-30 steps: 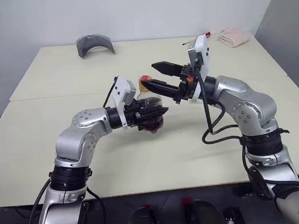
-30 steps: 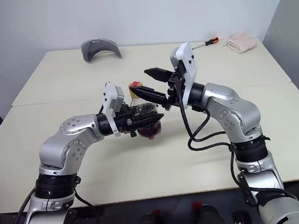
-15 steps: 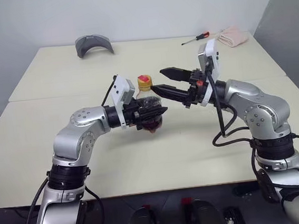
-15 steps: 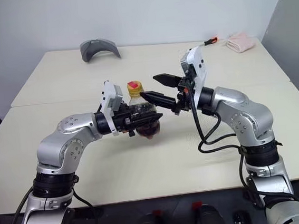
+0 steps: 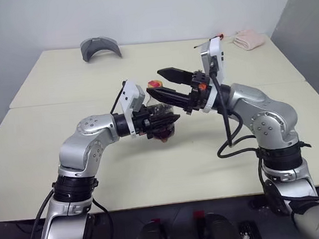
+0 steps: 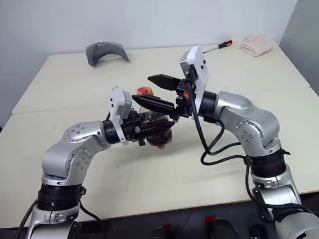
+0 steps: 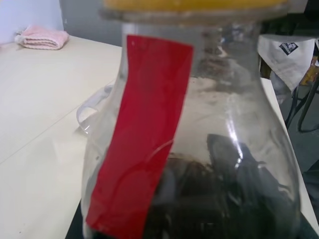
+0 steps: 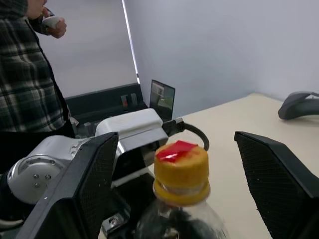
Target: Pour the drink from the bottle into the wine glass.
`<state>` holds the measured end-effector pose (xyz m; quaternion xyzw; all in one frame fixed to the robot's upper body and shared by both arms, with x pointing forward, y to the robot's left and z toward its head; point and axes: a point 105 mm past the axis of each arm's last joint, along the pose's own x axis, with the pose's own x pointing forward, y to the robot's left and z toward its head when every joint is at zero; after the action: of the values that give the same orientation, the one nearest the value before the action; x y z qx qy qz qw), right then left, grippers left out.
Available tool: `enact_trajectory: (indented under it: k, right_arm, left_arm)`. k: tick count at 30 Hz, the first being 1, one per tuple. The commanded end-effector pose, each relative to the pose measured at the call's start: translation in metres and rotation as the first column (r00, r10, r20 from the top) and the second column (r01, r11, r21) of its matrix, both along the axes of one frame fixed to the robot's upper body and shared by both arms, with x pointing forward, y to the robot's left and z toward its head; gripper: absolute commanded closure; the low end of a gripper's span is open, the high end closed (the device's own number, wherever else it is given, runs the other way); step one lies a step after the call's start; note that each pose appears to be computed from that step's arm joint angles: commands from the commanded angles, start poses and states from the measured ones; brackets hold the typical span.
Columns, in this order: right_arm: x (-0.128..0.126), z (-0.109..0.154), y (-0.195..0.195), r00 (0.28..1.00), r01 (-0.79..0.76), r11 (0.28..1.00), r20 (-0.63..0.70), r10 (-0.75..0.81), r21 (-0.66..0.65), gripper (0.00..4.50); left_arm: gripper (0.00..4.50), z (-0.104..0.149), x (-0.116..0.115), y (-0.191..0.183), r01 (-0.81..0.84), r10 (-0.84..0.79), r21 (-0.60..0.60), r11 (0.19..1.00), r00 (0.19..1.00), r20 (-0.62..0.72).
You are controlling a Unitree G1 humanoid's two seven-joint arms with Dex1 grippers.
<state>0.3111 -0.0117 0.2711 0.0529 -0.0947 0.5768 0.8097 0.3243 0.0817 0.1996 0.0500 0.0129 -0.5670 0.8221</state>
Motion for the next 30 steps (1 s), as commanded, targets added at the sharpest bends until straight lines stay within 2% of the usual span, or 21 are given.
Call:
enact_trajectory:
  k: [1,14,30]
  right_arm:
    - [-0.003,0.014,0.002,0.998,0.003,1.0,0.067,-0.005,0.024,0.52]
    - [0.01,0.008,-0.001,0.993,0.066,0.998,0.094,-0.066,0.001,0.52]
    - [0.006,0.0,-0.029,0.994,0.085,0.996,0.064,-0.083,-0.037,0.52]
  left_arm:
    - [2.65,0.018,-0.008,-0.006,0.041,-0.039,-0.018,0.999,0.996,0.074]
    - [2.65,0.018,-0.009,-0.007,0.046,-0.045,-0.021,0.999,0.996,0.072]
    - [2.65,0.018,-0.009,-0.006,0.041,-0.039,-0.018,0.999,0.996,0.074]
